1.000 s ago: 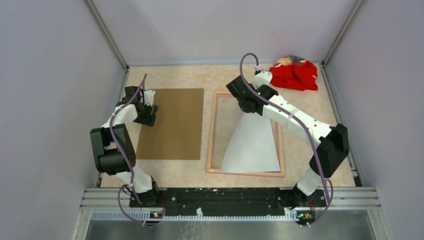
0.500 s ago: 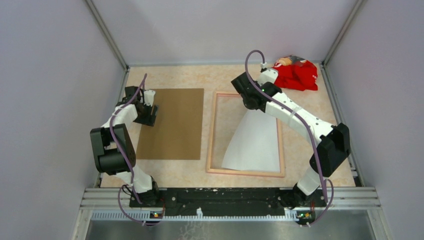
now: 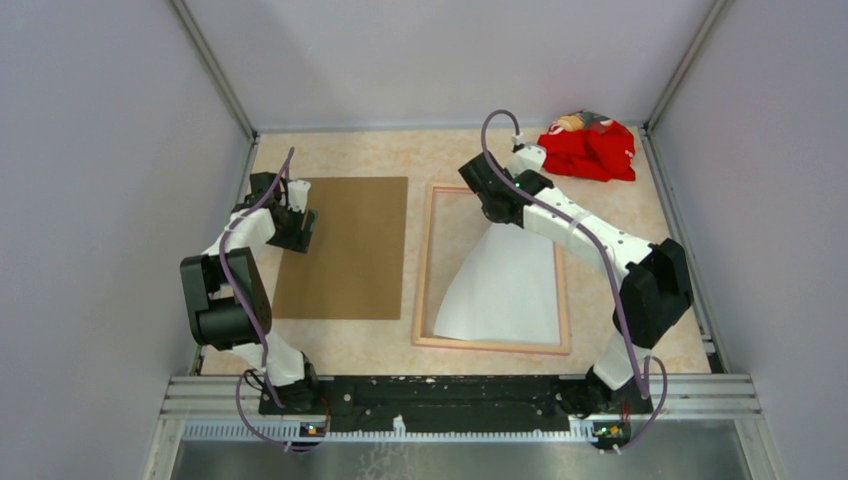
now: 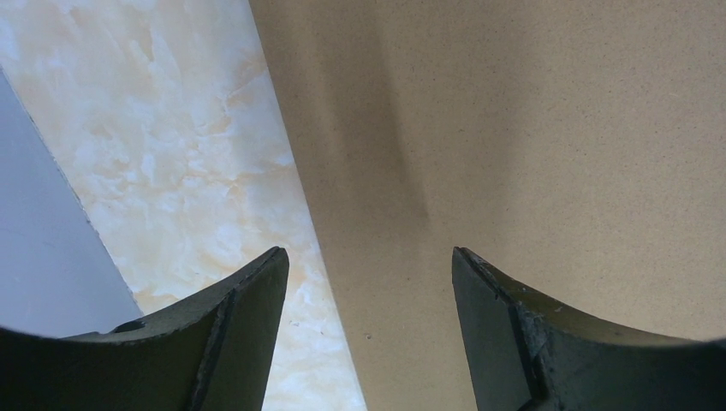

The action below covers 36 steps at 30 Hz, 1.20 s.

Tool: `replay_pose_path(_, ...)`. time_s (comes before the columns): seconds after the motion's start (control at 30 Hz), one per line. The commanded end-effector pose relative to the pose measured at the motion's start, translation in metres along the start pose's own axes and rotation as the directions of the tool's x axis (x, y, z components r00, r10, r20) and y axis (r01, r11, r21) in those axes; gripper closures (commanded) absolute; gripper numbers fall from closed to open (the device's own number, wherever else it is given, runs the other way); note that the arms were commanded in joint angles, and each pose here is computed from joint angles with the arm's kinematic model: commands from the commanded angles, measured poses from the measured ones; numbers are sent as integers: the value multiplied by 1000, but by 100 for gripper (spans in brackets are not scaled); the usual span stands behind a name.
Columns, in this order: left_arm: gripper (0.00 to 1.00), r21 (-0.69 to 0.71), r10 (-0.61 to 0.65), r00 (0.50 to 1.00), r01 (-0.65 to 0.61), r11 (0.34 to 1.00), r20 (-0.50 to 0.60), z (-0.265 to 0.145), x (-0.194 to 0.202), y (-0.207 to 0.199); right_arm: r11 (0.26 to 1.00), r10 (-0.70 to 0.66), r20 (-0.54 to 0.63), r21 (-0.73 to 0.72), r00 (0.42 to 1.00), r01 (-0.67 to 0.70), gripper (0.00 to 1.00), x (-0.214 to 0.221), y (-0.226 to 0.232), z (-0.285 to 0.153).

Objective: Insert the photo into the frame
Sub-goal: Turn over the photo from the photo frame.

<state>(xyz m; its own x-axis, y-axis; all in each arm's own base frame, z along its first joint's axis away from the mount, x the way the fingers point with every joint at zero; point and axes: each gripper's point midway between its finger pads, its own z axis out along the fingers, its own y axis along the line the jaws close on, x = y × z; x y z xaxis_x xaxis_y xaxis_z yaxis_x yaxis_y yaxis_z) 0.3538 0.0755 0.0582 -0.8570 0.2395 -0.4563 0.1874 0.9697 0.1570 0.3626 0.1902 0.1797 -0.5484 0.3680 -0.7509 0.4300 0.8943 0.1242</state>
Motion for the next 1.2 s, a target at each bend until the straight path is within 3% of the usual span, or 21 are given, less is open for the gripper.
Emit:
replay_pose_path(0.0,23,-26,10,999,-9,1000,37,-6,-10,6,999,1,-4,-37,1000,-1,69,-1,10,4)
replay_pose_path(0.33,21,-32,16,999,-15,999,37,-7,-11,8,997,-7,-21,-75,1000,6,24,3,22,9)
replay_pose_path(0.43,21,-30,16,999,-15,999,36,-6,-10,7,996,-13,-27,-89,1000,10,14,6,26,11)
replay_pose_path(0.7,21,-28,21,999,-20,999,31,-5,-8,7,993,-27,-39,-115,999,22,2,12,32,16)
replay_pose_path(1.17,20,-33,29,999,-29,999,26,-6,-6,8,968,-56,-77,-249,995,35,1,26,56,29)
